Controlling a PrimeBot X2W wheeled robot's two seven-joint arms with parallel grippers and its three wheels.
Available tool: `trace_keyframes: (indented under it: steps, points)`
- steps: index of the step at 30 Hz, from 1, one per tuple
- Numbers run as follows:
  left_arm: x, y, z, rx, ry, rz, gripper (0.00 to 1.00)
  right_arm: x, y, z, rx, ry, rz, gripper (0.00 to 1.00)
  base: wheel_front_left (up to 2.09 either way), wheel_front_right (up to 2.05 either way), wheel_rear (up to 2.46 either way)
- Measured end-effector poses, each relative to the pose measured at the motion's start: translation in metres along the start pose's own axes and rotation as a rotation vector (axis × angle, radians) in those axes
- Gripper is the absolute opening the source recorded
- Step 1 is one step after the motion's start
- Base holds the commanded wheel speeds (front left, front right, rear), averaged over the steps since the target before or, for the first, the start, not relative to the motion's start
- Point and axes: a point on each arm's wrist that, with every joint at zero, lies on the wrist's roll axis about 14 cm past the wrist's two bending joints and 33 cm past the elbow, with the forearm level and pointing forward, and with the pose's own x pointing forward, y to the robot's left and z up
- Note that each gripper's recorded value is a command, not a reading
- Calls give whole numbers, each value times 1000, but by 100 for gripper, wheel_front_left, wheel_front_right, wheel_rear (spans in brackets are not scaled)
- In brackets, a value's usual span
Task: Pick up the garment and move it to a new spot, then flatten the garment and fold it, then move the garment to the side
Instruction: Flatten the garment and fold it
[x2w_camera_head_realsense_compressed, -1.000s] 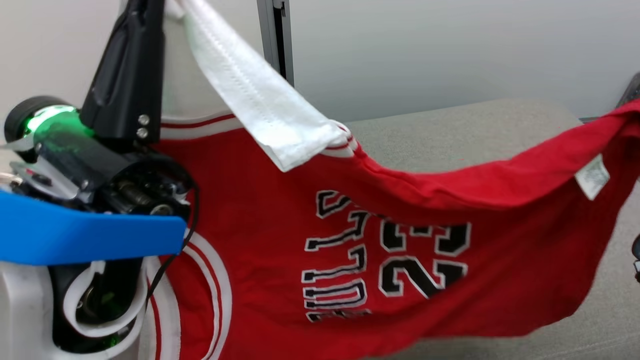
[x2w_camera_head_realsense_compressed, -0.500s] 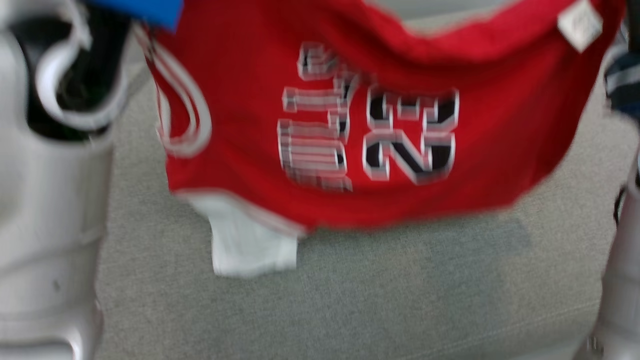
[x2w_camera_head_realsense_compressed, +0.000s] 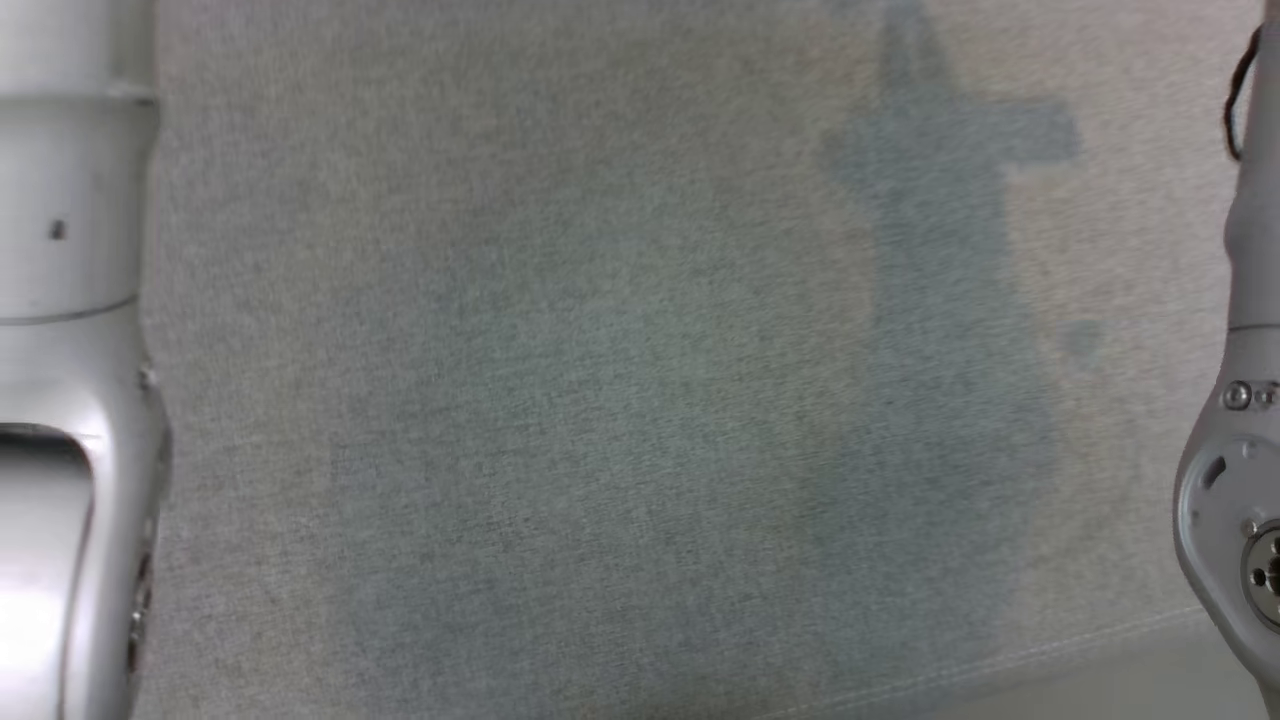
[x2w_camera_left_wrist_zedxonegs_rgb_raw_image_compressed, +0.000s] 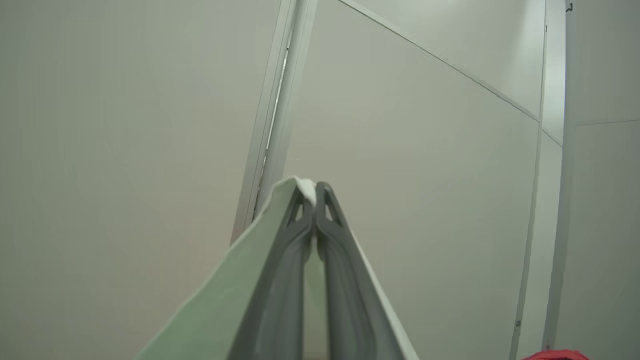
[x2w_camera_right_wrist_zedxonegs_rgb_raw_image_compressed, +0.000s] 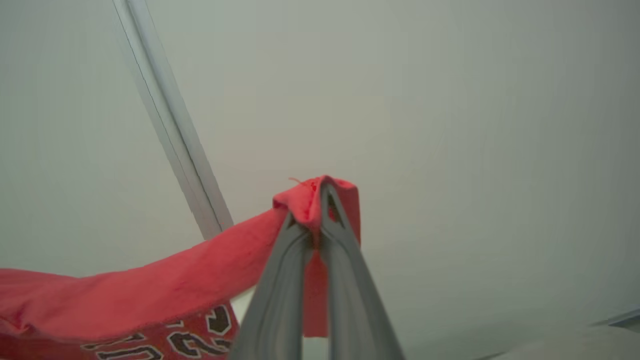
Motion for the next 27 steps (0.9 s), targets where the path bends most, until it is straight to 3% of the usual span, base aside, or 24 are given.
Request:
trace_keyframes:
  steps: [7,11,16,27]
  points:
    - [-72,44,-142,-70,265,86,0,-37,-37,-169,50,309,-121,0,0,0,0]
    - [-115,57,-185,-124,347,132,0,-60,-44,-220,71,409,-151,0,0,0,0]
    - [-146,58,-189,-176,354,144,0,-76,-48,-227,67,437,-153,0,0,0,0]
    - [-209,28,-140,-260,320,164,0,-124,-59,-191,126,410,-180,0,0,0,0]
